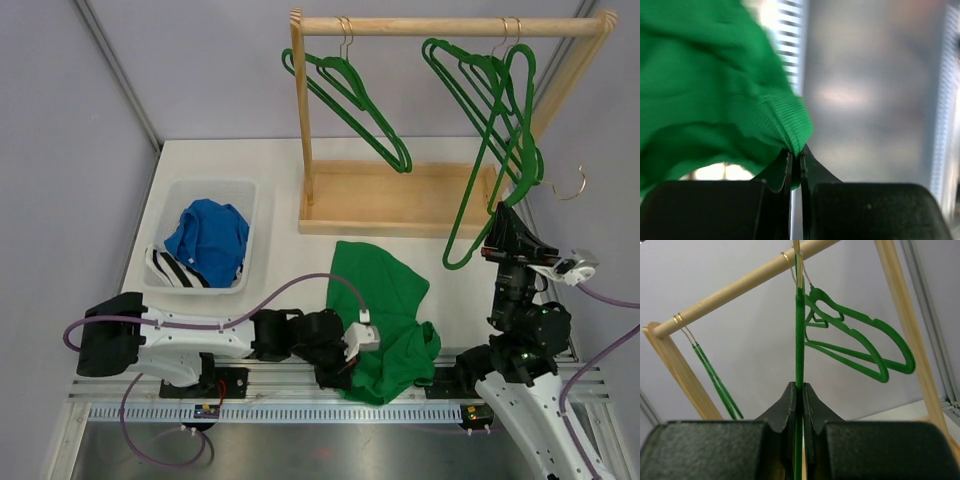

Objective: Remove the tank top from the hanger

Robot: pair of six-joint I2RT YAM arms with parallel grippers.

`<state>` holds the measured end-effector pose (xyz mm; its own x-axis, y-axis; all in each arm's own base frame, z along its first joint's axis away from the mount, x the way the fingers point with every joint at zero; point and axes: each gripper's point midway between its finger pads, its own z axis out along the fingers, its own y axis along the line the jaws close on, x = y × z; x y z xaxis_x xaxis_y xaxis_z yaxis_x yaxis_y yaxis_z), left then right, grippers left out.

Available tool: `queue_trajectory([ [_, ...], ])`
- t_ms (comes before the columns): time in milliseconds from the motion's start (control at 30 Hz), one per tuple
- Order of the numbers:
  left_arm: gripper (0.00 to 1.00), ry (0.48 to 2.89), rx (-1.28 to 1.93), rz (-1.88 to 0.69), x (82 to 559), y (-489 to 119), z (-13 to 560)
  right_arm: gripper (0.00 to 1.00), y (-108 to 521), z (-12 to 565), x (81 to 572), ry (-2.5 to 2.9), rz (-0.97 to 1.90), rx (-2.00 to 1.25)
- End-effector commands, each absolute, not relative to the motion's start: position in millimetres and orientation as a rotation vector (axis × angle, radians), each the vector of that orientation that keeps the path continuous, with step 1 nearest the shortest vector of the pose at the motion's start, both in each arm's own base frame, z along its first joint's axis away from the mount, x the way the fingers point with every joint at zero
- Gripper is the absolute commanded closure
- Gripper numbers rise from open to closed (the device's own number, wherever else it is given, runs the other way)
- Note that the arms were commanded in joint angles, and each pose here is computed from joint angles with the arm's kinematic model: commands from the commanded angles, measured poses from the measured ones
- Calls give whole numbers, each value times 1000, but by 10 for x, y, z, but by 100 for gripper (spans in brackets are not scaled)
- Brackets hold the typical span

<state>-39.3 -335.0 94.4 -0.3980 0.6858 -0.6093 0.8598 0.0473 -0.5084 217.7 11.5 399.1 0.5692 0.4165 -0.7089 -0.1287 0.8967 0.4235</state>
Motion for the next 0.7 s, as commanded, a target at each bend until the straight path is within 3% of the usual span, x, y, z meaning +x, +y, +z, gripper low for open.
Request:
queue_trajectory([
  [0,100,2222,1156,-947,476,-3417,1069,100,240,4347,2003,988,372,243],
  [167,100,2255,622,-624,1397,-3037,1392,100,402,4203,1954,1173,387,136],
  [233,100,2267,515,-585,1526,-2930,1443,100,427,4142,1896,1245,383,103],
  [367,74,2282,461,-565,1669,-2875,1487,100,460,4014,1942,1416,343,69],
  [433,41,2293,457,-528,1685,-2835,1518,100,440,4011,1921,1487,318,63],
  [467,16,2293,445,-504,1710,-2808,1527,100,451,3958,2006,1540,297,71],
  [500,1,2286,440,-500,1719,-2796,1587,100,424,3995,1990,1568,281,75],
  [667,1,2258,489,-493,1660,-2650,1746,100,560,4020,2323,1708,228,32],
])
